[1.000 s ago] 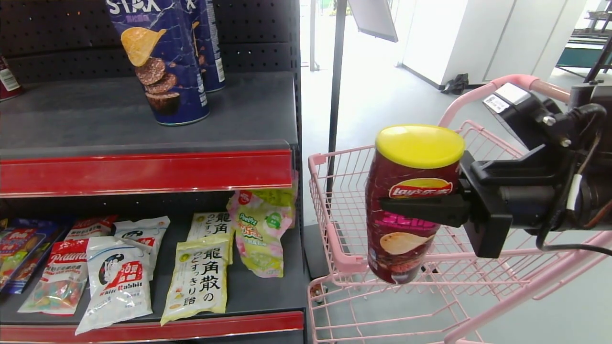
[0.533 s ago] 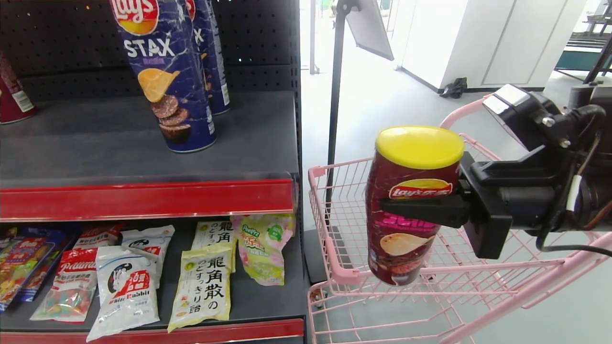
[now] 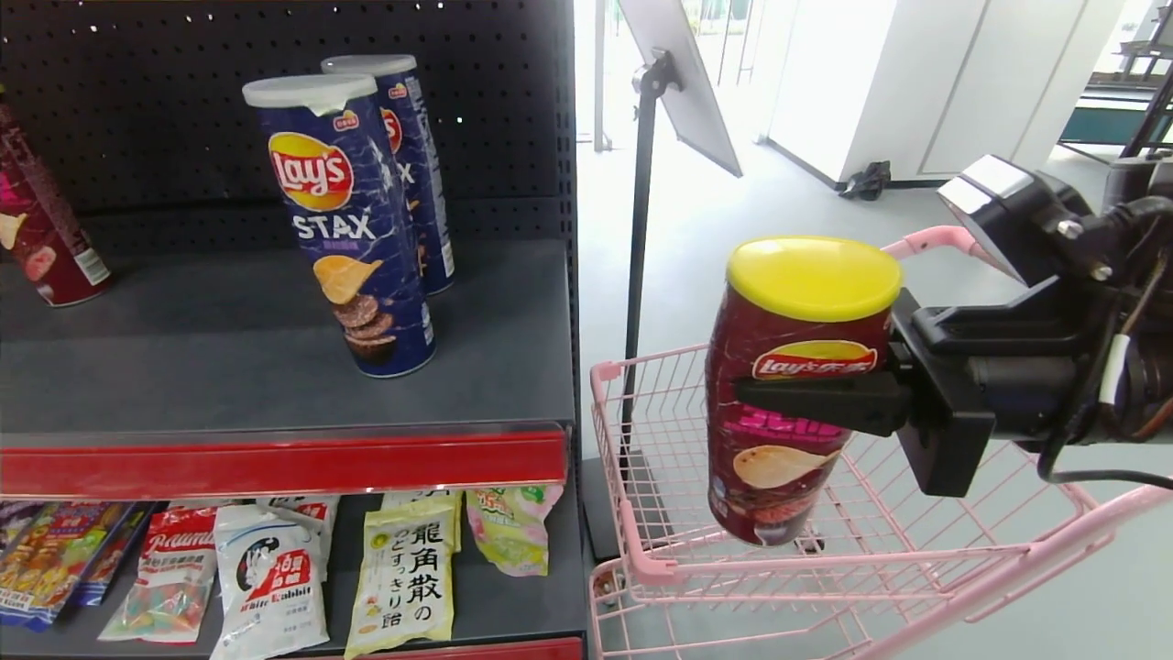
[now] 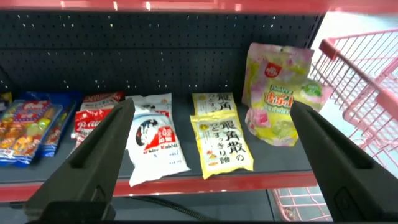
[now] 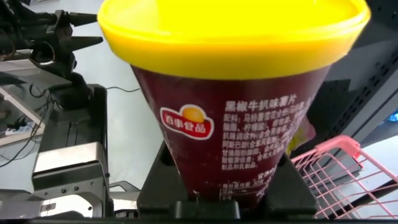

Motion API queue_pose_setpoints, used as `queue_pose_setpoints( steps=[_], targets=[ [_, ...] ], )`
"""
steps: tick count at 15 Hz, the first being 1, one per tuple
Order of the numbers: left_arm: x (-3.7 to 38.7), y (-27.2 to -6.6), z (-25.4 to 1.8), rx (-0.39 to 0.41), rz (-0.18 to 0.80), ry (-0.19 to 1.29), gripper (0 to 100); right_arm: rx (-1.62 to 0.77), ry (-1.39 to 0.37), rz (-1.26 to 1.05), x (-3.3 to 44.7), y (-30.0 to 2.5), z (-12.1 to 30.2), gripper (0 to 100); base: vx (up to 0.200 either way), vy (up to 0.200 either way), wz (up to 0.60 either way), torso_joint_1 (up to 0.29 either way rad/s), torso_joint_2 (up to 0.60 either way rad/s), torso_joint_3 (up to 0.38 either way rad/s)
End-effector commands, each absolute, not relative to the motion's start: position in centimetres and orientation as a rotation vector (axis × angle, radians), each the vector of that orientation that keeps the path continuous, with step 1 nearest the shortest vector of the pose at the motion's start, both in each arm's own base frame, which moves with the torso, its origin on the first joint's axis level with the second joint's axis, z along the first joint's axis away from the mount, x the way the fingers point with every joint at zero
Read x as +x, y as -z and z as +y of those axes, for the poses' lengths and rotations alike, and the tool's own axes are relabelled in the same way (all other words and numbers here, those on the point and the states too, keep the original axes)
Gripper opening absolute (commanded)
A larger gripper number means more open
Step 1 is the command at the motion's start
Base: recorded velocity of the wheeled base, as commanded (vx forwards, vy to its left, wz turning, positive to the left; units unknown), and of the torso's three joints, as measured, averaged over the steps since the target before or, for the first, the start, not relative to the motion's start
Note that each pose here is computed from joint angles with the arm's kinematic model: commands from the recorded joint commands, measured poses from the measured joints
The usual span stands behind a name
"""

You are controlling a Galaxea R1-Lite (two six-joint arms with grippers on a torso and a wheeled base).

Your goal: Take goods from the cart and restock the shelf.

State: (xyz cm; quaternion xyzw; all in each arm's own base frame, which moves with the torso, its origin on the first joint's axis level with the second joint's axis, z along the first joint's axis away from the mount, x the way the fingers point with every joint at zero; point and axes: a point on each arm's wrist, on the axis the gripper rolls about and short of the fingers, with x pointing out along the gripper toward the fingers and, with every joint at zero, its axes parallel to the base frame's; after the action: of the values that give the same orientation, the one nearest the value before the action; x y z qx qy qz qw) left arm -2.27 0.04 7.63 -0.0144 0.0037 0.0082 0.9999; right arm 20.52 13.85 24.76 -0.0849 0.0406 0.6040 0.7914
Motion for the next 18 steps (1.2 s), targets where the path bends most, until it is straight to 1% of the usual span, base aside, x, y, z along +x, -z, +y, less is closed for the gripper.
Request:
queue_pose_setpoints(
  steps=[1,8,12,16,18],
  targets=[
    [-2.3,-7.6,0.0,-0.029,0.009,-0.017,100,-0.183,-1.300,0.082,20.3,-24.9,13.8,0,0.000,0.000,0.00,0.203,-0.53,-0.330],
    [-2.3,-7.6,0.0,-0.029,0.009,-0.017,100,-0.185,-1.301,0.071,19.9,-25.1,13.6,0,0.000,0.000,0.00,0.246,-0.58,-0.343],
    [-2.3,-7.6,0.0,-0.029,0.010,-0.017,100,-0.191,-1.305,0.075,19.2,-24.7,13.4,0,0.000,0.000,0.00,0.198,-0.45,-0.255],
    [-2.3,-7.6,0.0,-0.029,0.009,-0.017,100,-0.200,-1.228,0.047,19.1,-25.3,12.2,0,0.000,0.000,0.00,0.035,-0.07,-0.039],
    [-2.3,-7.6,0.0,-0.029,0.010,-0.017,100,-0.201,-1.224,0.022,18.3,-25.8,11.7,0,0.000,0.000,0.00,0.000,0.00,0.000]
  ],
)
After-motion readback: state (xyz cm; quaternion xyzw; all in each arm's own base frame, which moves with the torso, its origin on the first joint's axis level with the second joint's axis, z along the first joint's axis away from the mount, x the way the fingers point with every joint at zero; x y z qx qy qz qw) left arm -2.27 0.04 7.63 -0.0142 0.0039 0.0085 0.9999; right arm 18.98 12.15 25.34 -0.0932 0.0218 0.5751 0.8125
